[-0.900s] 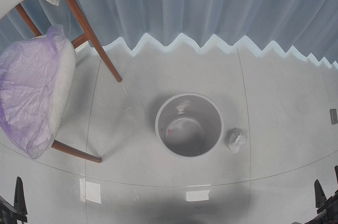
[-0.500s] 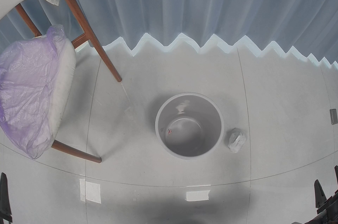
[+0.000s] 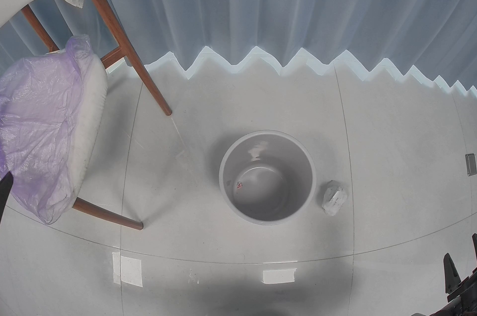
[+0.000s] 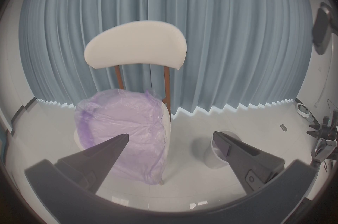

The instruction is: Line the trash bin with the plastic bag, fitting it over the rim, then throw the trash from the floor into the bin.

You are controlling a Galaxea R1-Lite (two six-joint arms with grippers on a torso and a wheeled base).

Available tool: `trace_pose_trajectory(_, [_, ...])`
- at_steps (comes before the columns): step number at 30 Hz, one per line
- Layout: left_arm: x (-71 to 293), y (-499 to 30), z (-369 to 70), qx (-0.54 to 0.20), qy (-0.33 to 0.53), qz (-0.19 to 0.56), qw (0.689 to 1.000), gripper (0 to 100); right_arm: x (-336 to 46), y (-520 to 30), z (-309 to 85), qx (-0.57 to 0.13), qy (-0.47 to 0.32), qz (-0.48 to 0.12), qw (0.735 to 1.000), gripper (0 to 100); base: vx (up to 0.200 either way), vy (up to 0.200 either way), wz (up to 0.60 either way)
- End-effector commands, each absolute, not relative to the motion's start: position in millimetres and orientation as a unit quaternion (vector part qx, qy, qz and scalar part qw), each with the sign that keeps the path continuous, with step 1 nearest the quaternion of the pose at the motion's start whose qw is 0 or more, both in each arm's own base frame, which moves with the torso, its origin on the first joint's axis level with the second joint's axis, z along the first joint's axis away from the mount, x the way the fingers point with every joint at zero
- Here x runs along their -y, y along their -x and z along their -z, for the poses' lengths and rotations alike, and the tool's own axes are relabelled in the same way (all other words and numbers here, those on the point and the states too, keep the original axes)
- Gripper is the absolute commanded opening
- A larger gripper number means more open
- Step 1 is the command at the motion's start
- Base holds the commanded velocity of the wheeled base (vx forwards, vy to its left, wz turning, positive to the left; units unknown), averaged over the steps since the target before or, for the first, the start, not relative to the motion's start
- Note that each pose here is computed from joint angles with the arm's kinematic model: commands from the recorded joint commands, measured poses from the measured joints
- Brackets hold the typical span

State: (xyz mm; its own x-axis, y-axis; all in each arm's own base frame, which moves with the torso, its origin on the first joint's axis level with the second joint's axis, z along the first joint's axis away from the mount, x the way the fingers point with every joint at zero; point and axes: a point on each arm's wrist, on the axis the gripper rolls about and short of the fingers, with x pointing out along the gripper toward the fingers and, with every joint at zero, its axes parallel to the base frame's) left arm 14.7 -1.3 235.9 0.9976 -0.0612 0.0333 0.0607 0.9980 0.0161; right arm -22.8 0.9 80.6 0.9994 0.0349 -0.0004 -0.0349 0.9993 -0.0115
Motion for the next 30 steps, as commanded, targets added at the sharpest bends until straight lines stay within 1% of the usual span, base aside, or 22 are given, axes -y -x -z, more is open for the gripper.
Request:
trace_pose_trajectory(1, [-0.8,-82.7,-243.7,-0.055,-0.006,-0.003,0.998,100,-0.9,22.9,-75.7,0.000,0.006,-0.018,1.000,100,0.000,0.000,0.00])
trace_pose_trajectory(6, [-1.3,-110.1,-248.6,-0.080,-0.009,-0.008,0.997,100,-0.9,22.9,-75.7,0.000,0.006,-0.018,1.000,100,0.000,0.000,0.00])
trace_pose_trajectory(11, [0.2,-136.2,-251.9,-0.103,-0.010,0.003,0.995,100,-0.9,22.9,-75.7,0.000,0.006,-0.018,1.000,100,0.000,0.000,0.00])
trace_pose_trajectory(16, [1.2,-153.9,-259.2,-0.106,-0.009,0.006,0.994,100,-0.9,22.9,-75.7,0.000,0.006,-0.018,1.000,100,0.000,0.000,0.00])
trace_pose_trajectory(21, [0.9,-161.0,-246.9,-0.131,-0.010,0.003,0.991,100,-0.9,22.8,-75.3,-0.001,0.006,-0.018,1.000,100,0.000,0.000,0.00])
trace_pose_trajectory(24, [0.2,-161.6,-247.7,-0.119,-0.004,0.001,0.993,100,-0.9,22.9,-75.7,0.000,0.006,-0.018,1.000,100,0.000,0.000,0.00])
trace_pose_trajectory(27, [-4.7,-168.2,-256.0,-0.078,-0.003,-0.010,0.997,100,-0.9,22.9,-75.7,0.000,0.006,-0.018,1.000,100,0.000,0.000,0.00])
trace_pose_trajectory(30, [-6.1,-182.2,-252.1,-0.081,-0.002,-0.010,0.997,100,-0.9,22.9,-75.7,0.000,0.006,-0.018,1.000,100,0.000,0.000,0.00])
